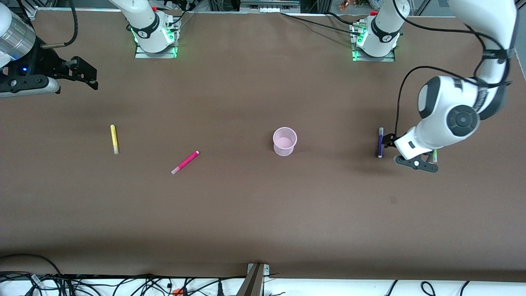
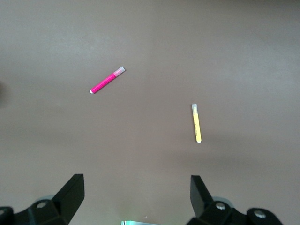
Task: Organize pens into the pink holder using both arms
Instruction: 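Lower the left gripper and close it on the blue marker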
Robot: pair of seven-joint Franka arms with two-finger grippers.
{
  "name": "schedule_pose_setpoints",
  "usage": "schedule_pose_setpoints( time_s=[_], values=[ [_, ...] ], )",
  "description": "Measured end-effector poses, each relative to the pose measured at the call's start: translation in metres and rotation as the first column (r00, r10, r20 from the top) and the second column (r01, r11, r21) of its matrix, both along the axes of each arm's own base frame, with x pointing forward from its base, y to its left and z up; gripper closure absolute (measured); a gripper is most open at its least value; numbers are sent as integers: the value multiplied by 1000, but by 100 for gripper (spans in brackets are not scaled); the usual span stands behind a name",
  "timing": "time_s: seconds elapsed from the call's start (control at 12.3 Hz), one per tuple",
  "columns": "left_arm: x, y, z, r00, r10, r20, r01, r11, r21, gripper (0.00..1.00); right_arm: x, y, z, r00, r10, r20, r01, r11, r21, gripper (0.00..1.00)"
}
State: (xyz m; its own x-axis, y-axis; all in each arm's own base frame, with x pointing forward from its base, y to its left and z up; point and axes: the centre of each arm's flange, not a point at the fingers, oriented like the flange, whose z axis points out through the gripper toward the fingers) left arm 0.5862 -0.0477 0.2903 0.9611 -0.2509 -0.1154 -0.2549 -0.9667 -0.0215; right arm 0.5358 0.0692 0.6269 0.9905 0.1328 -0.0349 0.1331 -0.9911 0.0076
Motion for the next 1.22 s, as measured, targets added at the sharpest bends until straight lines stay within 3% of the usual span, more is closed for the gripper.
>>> schedule_pose_setpoints(
  time_s=[0.24, 0.81, 1.22],
  values=[
    [-17, 0, -49, 1000, -4, -6, 4, 1000, -6, 0, 0, 0, 0, 1000, 0, 0, 0, 1000, 0, 0],
    [-18, -1, -104, 1000, -7, -8, 7, 1000, -15, 0, -2, 0, -1, 1000, -1, -14, 1, 1000, -2, 0],
    [-22, -1, -120, 999, -7, -36, 7, 1000, -14, 55, -2, 0, -1, 1000, -2, -14, 2, 1000, -2, 0]
  ],
)
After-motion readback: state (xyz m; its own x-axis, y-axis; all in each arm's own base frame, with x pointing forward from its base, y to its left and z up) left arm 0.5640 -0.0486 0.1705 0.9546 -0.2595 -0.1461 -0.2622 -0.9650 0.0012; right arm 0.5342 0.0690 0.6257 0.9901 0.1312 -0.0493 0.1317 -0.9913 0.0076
